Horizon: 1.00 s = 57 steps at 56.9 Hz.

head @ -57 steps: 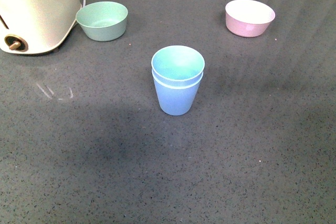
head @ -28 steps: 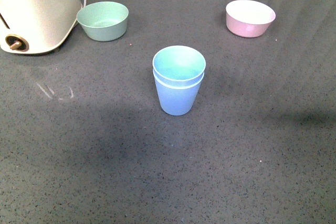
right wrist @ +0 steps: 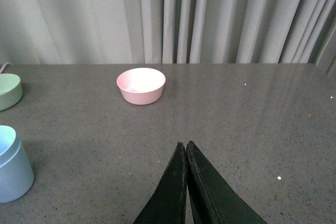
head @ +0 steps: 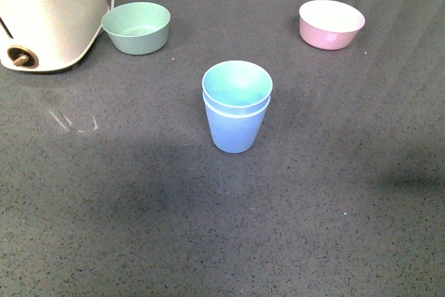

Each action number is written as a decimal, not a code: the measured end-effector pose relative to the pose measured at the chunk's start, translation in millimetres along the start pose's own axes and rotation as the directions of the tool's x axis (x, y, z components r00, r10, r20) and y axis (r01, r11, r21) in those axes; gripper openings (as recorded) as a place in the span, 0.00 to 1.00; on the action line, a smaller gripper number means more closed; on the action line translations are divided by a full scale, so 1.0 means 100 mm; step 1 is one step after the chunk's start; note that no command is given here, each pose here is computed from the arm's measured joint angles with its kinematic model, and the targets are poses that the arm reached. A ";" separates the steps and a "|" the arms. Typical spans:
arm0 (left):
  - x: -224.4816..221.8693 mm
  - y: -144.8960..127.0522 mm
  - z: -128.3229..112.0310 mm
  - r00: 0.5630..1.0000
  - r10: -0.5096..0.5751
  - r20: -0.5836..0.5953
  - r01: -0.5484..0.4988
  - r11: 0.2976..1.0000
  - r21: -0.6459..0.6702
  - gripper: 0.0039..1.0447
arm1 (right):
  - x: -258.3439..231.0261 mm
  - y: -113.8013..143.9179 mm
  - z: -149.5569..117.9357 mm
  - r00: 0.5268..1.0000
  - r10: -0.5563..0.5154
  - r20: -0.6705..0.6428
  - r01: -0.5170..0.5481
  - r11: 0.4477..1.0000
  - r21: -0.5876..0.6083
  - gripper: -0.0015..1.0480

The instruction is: Stack blue cups with both arms

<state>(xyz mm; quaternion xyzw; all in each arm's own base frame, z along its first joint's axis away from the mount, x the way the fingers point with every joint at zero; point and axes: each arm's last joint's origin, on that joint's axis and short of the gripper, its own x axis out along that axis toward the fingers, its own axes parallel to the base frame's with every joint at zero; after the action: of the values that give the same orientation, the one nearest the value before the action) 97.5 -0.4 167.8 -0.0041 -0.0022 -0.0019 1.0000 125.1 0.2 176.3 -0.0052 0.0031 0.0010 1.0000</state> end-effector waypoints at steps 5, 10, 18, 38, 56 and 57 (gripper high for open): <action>0.00 0.00 0.00 1.000 0.000 0.000 0.000 1.000 0.000 0.92 | -0.02 0.00 -0.02 1.000 0.000 -0.001 0.000 1.000 0.000 0.02; 0.00 0.00 0.00 1.000 0.000 0.000 0.000 1.000 0.000 0.92 | -0.05 0.00 -0.02 1.000 0.000 0.027 0.000 1.000 0.000 0.02; 0.00 0.00 0.00 1.000 0.000 0.000 0.000 1.000 0.000 0.92 | -0.10 0.00 -0.02 0.999 0.000 0.032 0.000 1.000 0.000 0.02; 0.00 0.00 0.00 1.000 0.000 0.000 0.000 1.000 0.000 0.92 | -0.22 0.00 -0.06 1.000 0.003 0.002 -0.003 1.000 0.000 0.02; 0.00 0.00 0.00 1.000 0.000 0.000 0.000 1.000 0.000 0.92 | -0.28 0.00 -0.05 1.000 0.000 0.026 0.000 1.000 0.000 0.02; 0.00 0.00 0.00 1.000 0.000 0.000 0.000 1.000 0.000 0.92 | -0.28 0.00 -0.05 1.000 0.000 0.026 0.000 1.000 0.000 0.02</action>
<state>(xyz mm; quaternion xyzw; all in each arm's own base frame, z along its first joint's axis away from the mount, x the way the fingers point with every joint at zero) 97.5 -0.4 167.8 -0.0041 -0.0020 -0.0019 1.0000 96.6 0.2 171.4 -0.0050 -0.0098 0.0009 0.9999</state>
